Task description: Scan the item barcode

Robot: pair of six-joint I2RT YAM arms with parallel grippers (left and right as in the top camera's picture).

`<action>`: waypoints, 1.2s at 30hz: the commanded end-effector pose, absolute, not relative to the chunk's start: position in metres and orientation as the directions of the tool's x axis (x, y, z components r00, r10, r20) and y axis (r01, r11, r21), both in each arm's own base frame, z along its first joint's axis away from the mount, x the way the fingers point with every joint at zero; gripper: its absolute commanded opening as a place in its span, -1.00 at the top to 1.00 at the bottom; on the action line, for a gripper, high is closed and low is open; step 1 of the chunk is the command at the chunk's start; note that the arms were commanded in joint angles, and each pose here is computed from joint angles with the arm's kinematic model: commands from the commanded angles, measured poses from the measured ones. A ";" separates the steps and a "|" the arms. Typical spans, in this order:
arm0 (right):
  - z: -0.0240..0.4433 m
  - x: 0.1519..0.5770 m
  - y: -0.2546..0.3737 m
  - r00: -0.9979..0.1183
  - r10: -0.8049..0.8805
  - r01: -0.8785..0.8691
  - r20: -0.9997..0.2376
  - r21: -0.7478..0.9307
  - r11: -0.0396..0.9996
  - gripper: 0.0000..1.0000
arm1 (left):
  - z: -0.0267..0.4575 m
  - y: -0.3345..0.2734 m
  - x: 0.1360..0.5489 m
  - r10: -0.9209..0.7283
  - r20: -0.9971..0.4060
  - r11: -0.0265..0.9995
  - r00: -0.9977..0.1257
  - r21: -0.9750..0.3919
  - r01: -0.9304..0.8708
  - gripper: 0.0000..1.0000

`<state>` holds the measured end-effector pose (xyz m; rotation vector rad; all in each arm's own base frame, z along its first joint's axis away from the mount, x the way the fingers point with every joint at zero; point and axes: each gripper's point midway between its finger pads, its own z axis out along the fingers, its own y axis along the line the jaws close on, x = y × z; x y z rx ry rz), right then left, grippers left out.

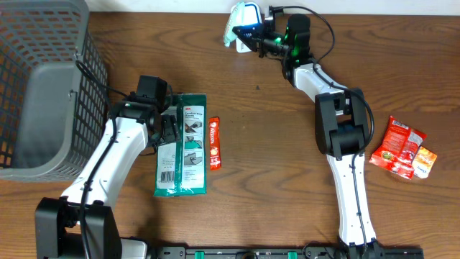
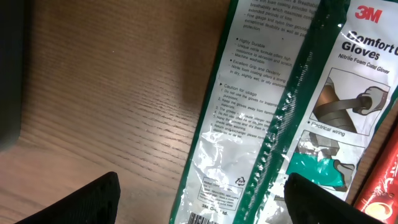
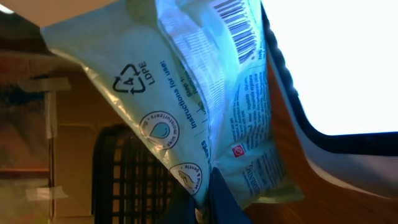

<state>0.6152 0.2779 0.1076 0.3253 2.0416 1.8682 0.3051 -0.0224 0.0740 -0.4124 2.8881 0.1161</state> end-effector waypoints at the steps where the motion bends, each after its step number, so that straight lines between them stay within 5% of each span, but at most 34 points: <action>1: 0.110 0.620 0.266 -0.909 0.404 -0.067 -0.107 0.992 0.111 0.98 | 0.081 -0.020 0.310 -0.269 -0.251 0.957 -0.930 0.043 -0.288 -0.70; 16: 0.127 0.623 0.257 -0.900 0.413 -0.101 -0.136 0.989 0.106 0.98 | 0.081 -0.020 0.310 -0.269 -0.251 0.957 -0.930 0.043 -0.288 -0.70; 30: 0.287 0.548 0.299 -0.893 0.191 -0.404 -0.409 0.912 0.065 0.98 | 0.081 -0.020 0.310 -0.269 -0.250 0.957 -0.930 0.043 -0.288 -0.70; 34: 0.288 0.532 0.302 -0.891 0.159 -0.399 -0.425 0.901 0.171 0.97 | 0.081 -0.020 0.310 -0.269 -0.250 0.957 -0.930 0.043 -0.288 -0.71; 36: 0.274 0.529 0.294 -0.888 0.181 -0.353 -0.423 0.879 0.319 0.97 | 0.081 -0.020 0.310 -0.269 -0.250 0.957 -0.930 0.043 -0.288 -0.70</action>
